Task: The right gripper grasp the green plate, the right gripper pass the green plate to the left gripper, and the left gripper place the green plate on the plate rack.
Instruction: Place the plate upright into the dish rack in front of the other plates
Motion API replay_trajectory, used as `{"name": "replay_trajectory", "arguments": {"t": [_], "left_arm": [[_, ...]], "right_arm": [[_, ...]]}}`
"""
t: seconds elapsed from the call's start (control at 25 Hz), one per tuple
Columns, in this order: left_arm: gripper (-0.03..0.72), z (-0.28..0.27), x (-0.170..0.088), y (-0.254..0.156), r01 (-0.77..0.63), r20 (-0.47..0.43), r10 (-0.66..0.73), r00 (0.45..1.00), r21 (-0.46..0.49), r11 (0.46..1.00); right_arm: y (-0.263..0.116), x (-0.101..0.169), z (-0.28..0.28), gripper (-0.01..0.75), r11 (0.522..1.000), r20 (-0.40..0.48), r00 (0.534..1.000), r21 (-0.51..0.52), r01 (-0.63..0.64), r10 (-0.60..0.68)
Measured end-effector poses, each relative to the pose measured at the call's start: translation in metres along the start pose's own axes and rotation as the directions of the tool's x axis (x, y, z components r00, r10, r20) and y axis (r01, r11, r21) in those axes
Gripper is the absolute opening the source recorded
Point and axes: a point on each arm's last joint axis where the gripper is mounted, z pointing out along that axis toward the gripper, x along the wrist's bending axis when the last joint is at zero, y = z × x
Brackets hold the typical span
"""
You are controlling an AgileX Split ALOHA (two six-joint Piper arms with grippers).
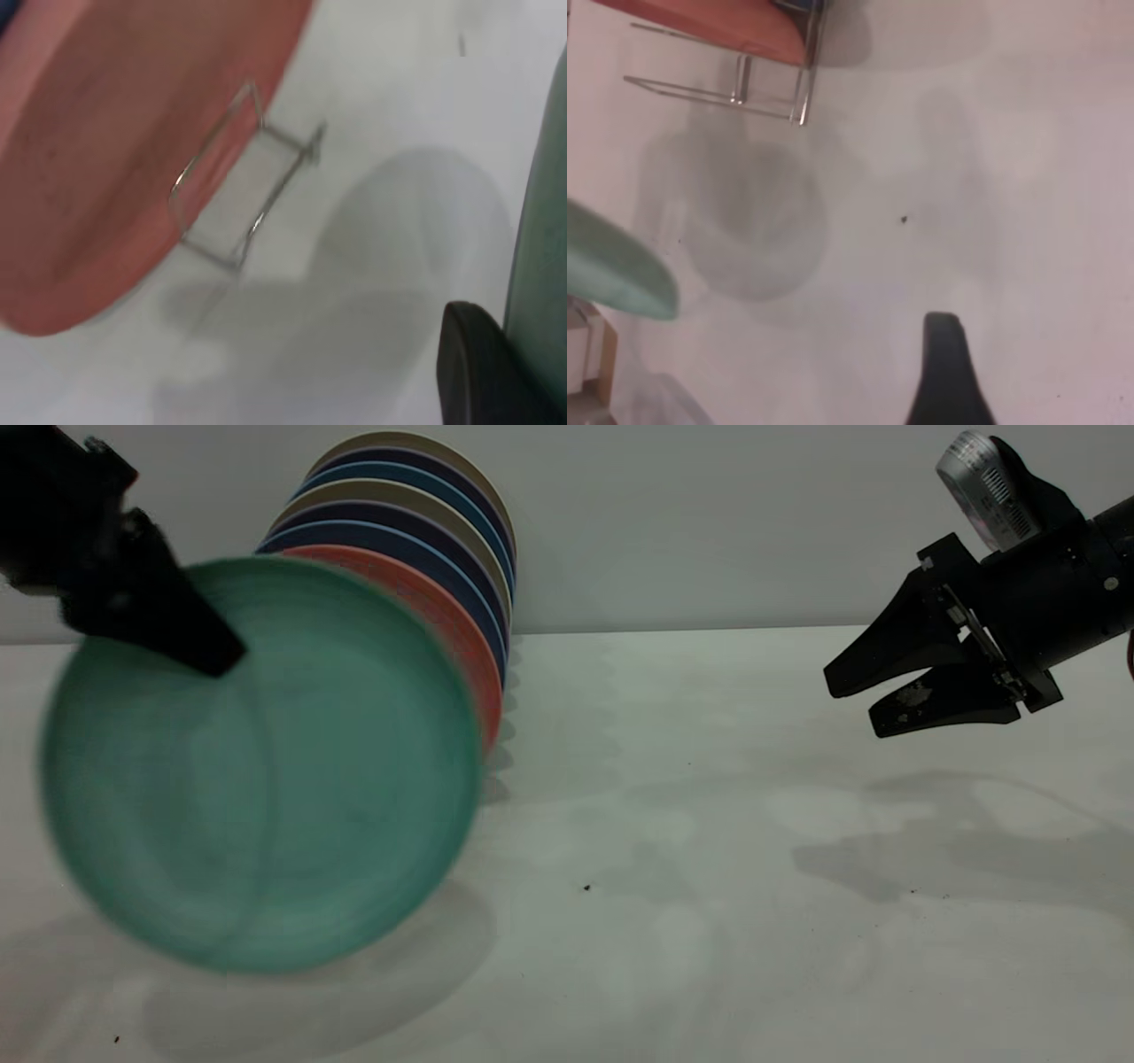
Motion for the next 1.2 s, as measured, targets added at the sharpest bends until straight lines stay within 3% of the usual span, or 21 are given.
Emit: {"name": "replay_trajectory", "arguments": {"t": [0.16,0.32,0.44,0.64,1.08,1.2], "left_arm": [[0.09,-0.013,0.013,0.008,-0.306,-0.031,0.308,0.951,0.074,0.949],[0.09,-0.021,0.022,0.018,-0.598,-0.069,0.603,0.795,0.086,0.797],[0.09,-0.021,0.023,0.026,-0.68,-0.123,0.679,0.723,0.04,0.732],[0.09,-0.025,0.027,0.038,-0.666,-0.212,0.647,0.732,-0.022,0.746],[0.09,-0.034,0.039,0.048,-0.617,-0.324,0.582,0.746,-0.01,0.787],[0.09,-0.035,0.04,0.05,-0.584,-0.351,0.535,0.768,-0.043,0.81]], "right_arm": [[0.0,-0.001,0.0,0.55,1.0,0.009,1.0,-0.004,0.001,-0.001],[0.001,-0.001,0.0,0.55,1.0,0.017,1.0,-0.008,0.001,-0.001],[0.001,-0.001,0.0,0.55,1.0,0.019,1.0,-0.009,0.001,-0.001],[0.001,-0.002,0.0,0.55,1.0,0.026,1.0,-0.012,0.002,-0.001],[0.002,-0.005,0.0,0.55,1.0,0.061,0.998,-0.018,0.009,-0.008],[0.002,-0.005,0.0,0.55,1.0,0.062,0.998,-0.018,0.01,-0.009]]}}
